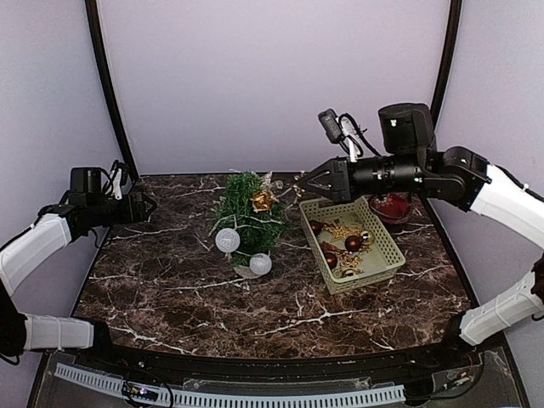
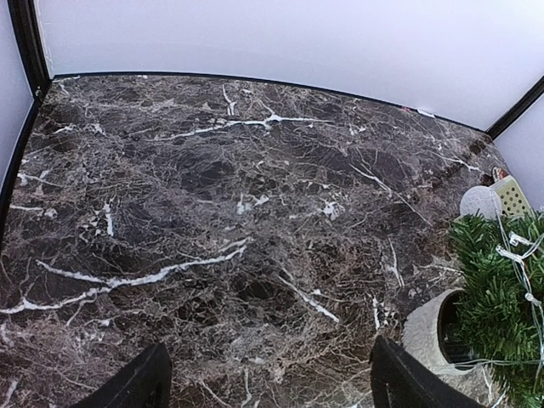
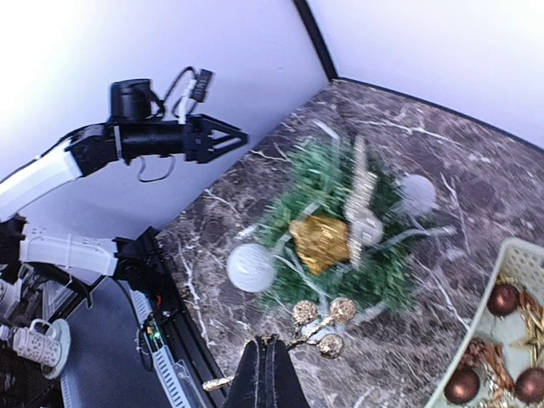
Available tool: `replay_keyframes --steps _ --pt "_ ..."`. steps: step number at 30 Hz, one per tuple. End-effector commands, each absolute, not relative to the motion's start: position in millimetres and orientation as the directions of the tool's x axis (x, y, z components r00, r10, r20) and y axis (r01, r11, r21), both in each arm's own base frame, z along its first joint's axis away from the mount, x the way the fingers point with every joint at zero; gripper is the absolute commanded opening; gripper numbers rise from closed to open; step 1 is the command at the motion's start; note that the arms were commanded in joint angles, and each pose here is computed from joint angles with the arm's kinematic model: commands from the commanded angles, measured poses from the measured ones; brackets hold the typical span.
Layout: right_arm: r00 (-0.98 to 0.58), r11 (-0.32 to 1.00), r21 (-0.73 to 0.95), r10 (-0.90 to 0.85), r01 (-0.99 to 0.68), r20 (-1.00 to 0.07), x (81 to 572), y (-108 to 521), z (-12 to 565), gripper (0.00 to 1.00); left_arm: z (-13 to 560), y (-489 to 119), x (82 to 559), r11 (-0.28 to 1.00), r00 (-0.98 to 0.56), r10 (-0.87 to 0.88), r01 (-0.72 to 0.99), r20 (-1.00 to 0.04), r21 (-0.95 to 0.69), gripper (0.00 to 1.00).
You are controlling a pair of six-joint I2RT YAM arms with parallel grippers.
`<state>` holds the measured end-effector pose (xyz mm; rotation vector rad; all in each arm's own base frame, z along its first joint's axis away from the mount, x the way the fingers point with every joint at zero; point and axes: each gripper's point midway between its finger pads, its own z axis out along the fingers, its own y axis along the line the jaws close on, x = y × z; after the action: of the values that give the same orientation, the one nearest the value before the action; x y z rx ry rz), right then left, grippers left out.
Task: Decorate the small christmas tree
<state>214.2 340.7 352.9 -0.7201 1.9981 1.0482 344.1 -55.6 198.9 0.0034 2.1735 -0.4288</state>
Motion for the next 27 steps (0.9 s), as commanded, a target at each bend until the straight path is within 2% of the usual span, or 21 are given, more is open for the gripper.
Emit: replay_keyframes --steps 1,6,14,27 --pt "-0.442 0.442 0.329 -0.180 -0.834 -0.879 201.8 380.7 380.6 0.00 204.5 -56.7 341.5 0.934 -0.578 -0.161 0.173 -0.800 -0.313 0.83" --pt "-0.389 0.483 0.241 -0.233 -0.842 -0.891 217.2 416.9 385.1 0.00 206.4 -56.7 340.7 0.934 -0.573 -0.162 0.175 -0.803 -0.313 0.83" --pt "-0.381 0.614 0.113 -0.326 -0.781 -0.865 255.9 458.4 353.3 0.00 208.4 -63.3 338.5 0.920 -0.571 -0.161 0.209 -0.805 -0.332 0.82" --pt "-0.427 0.715 -0.009 -0.428 -0.699 -0.796 279.5 466.7 309.3 0.00 209.7 -68.7 338.4 0.906 -0.573 -0.168 0.232 -0.802 -0.355 0.81"
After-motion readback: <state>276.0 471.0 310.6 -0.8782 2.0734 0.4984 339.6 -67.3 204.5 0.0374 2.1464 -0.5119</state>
